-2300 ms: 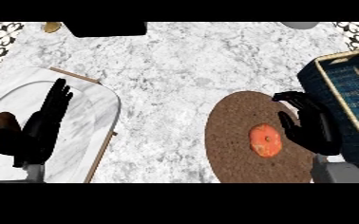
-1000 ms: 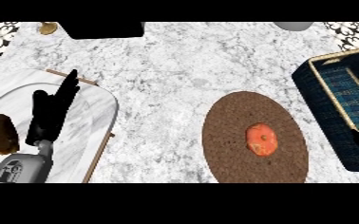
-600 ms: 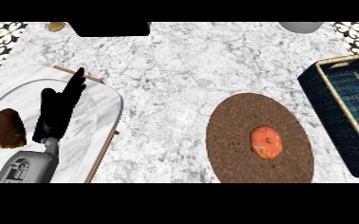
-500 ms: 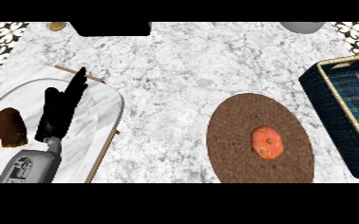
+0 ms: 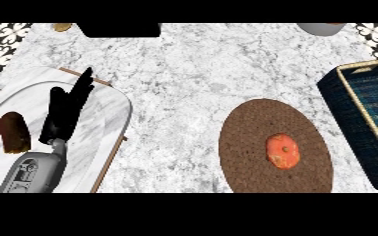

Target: Pick the squash from the placemat and place it in the basket

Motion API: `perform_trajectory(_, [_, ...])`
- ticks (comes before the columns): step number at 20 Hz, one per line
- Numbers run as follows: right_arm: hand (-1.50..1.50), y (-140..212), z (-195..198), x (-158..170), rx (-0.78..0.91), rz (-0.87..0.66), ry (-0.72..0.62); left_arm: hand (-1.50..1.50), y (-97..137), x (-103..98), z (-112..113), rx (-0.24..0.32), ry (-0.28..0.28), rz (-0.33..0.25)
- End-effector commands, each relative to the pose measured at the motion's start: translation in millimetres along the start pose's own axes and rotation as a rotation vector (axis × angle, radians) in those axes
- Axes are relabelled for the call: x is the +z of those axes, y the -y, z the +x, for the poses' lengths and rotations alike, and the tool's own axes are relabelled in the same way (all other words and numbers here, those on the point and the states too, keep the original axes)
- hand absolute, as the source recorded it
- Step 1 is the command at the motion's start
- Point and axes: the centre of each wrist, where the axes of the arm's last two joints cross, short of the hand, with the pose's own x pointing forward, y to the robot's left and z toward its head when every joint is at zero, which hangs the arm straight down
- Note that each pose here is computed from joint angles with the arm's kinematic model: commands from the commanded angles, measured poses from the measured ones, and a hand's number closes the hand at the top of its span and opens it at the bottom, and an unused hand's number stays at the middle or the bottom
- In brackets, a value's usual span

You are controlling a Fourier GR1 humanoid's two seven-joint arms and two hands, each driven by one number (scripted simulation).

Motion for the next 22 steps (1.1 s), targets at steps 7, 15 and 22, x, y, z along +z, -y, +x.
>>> perform_trajectory(7, [-1.5, -52.2, -27.3, -16.9, -0.031, 0.039, -0.006, 0.0, -6.4, 15.8, 4.8, 0.003, -0.009, -0.007])
perform_trajectory(15, [-1.5, -81.3, -26.7, -39.2, -0.029, 0.007, 0.01, 0.0, 8.2, -1.0, 1.6, 0.003, -0.005, 0.002])
perform_trajectory(22, [-1.5, -80.6, -38.0, -50.5, -0.025, 0.03, 0.011, 0.0, 5.9, -6.5, 6.6, 0.007, -0.01, -0.011])
